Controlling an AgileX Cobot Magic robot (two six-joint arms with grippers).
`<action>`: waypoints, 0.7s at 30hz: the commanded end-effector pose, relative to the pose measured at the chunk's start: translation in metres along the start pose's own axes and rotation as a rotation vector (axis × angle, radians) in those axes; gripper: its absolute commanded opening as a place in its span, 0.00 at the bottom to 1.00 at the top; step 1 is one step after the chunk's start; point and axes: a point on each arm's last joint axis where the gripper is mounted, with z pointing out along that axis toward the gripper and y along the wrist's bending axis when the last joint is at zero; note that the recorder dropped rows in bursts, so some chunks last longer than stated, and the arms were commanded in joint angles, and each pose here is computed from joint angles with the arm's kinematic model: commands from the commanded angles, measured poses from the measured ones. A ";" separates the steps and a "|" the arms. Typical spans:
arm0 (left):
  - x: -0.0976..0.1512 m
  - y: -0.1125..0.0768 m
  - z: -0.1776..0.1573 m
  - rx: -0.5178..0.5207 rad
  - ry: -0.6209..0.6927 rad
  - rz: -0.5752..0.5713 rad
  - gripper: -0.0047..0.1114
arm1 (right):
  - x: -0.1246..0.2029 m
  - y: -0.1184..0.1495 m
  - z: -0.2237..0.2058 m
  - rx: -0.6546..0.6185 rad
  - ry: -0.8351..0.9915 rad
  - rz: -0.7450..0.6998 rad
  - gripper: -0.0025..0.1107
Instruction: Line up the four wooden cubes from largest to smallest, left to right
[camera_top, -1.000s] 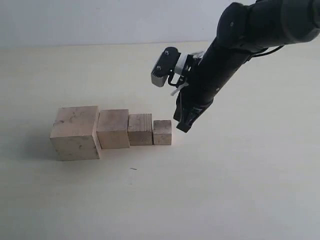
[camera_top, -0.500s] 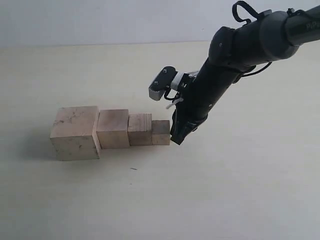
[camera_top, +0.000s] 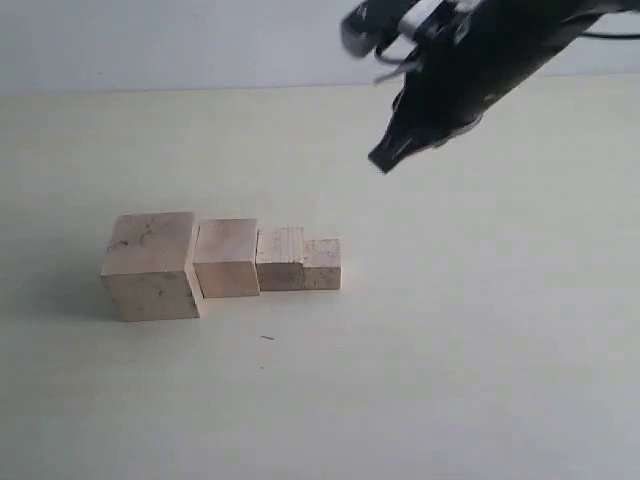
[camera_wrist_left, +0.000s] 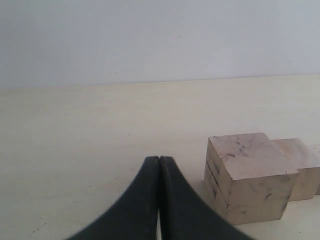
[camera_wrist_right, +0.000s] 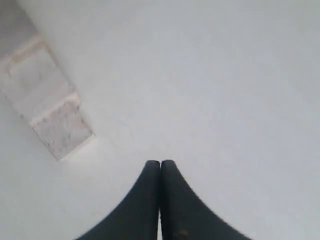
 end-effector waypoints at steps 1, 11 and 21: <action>0.000 0.000 0.000 0.000 -0.009 -0.011 0.04 | 0.027 0.014 -0.078 0.112 -0.278 0.177 0.02; 0.000 0.000 0.000 0.000 -0.009 -0.011 0.04 | 0.191 0.076 -0.095 0.185 -0.569 0.315 0.02; 0.000 0.000 0.000 0.000 -0.009 -0.011 0.04 | 0.248 0.095 -0.101 0.256 -0.860 0.356 0.02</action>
